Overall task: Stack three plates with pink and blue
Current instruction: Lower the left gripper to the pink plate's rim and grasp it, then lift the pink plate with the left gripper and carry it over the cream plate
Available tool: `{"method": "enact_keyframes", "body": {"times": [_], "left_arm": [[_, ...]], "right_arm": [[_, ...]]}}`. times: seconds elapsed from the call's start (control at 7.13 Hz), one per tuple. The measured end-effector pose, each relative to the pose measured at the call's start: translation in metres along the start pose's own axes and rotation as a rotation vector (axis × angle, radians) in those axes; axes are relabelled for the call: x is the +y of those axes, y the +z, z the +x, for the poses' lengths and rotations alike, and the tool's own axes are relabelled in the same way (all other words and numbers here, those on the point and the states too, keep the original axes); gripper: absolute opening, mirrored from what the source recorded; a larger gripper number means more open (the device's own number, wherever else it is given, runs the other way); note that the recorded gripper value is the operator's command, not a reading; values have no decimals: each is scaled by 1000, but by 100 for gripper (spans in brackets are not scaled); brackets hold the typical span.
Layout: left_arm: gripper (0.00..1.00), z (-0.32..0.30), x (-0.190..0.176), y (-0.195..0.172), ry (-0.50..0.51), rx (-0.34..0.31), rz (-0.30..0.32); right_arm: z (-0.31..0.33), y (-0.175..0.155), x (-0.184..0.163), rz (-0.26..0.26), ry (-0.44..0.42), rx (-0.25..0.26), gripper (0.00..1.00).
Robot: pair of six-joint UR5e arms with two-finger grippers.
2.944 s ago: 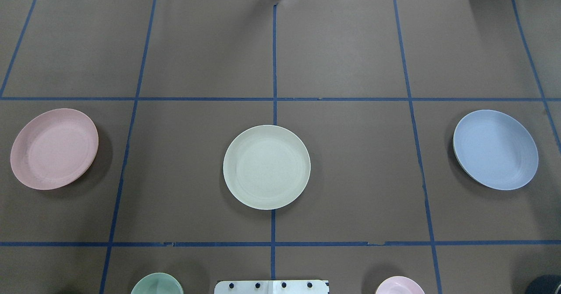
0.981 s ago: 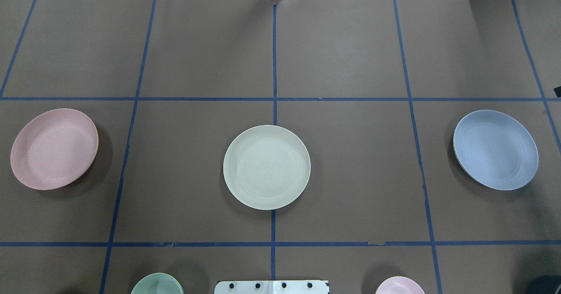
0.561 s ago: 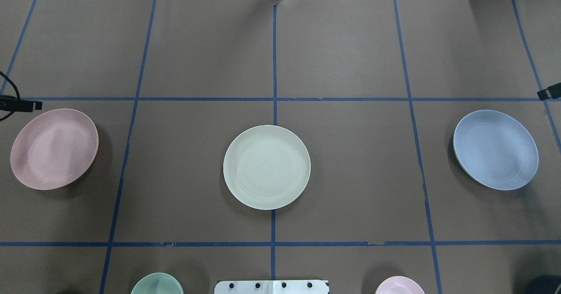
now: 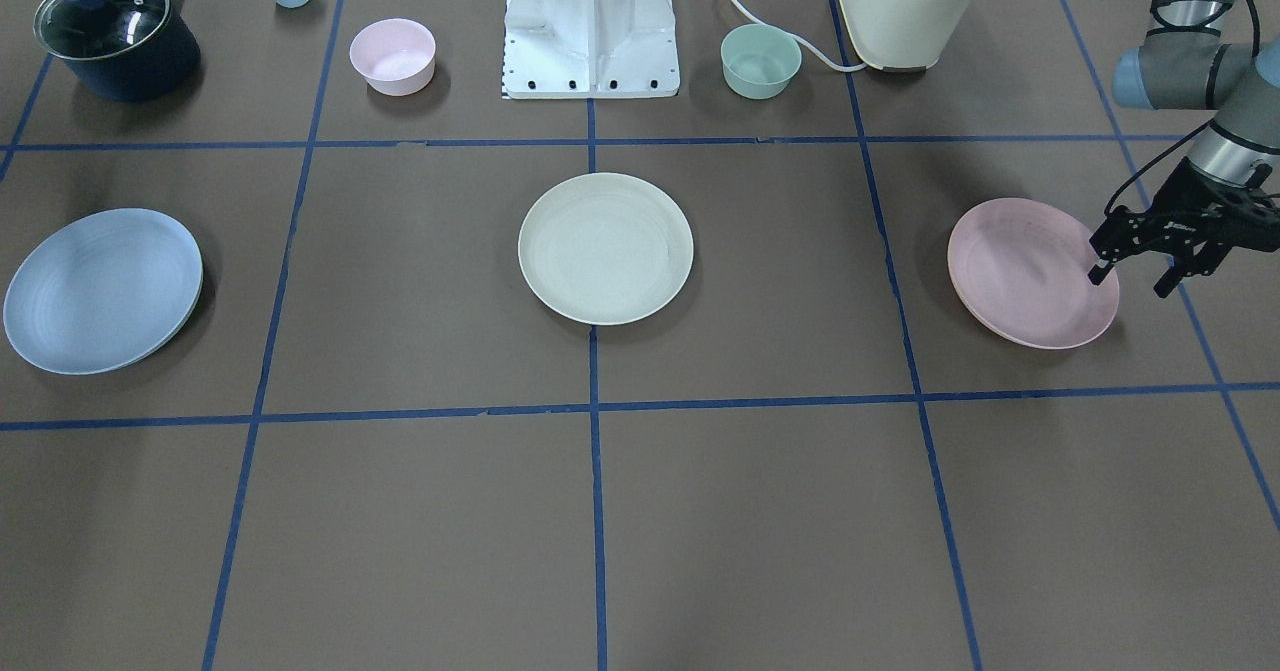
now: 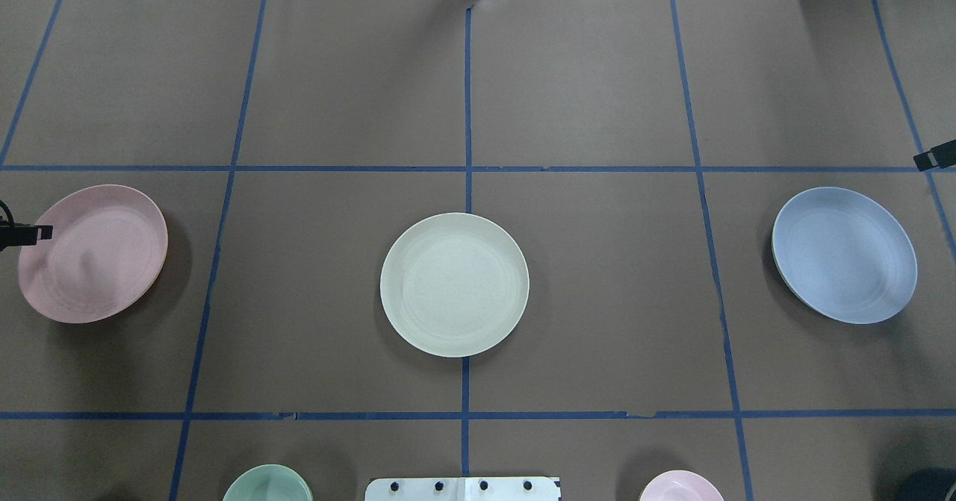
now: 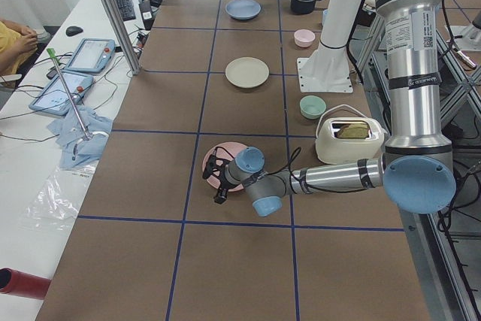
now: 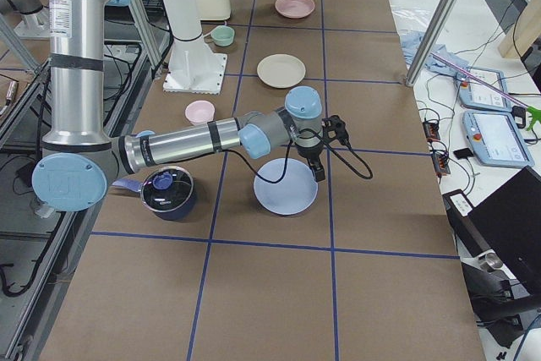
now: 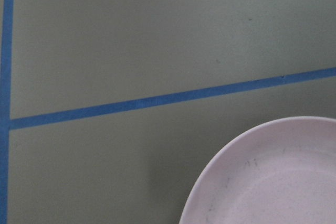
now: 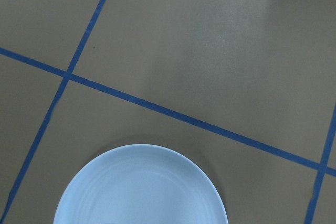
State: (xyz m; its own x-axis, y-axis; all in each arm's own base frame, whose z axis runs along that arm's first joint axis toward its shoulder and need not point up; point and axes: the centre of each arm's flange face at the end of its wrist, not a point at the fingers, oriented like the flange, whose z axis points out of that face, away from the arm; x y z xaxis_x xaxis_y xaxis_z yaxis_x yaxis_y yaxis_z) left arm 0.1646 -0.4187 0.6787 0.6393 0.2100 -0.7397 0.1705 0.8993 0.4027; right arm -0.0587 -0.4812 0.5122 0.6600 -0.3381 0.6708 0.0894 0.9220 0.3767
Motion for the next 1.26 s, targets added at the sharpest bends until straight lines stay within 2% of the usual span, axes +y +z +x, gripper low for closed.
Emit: {"method": "enact_keyframes", "body": {"times": [0.14, 0.7, 0.98, 1.26], "left_arm": [[0, 0, 6, 1, 4, 2, -8], [0, 0, 11, 0, 14, 9, -13], [0, 19, 1, -11, 27, 63, -21], [0, 69, -30, -34, 26, 128, -64]], "right_arm": [[0, 0, 0, 0, 0, 0, 100], [0, 0, 1, 0, 0, 0, 100], [0, 0, 1, 0, 0, 0, 100], [0, 0, 1, 0, 0, 0, 100]]}}
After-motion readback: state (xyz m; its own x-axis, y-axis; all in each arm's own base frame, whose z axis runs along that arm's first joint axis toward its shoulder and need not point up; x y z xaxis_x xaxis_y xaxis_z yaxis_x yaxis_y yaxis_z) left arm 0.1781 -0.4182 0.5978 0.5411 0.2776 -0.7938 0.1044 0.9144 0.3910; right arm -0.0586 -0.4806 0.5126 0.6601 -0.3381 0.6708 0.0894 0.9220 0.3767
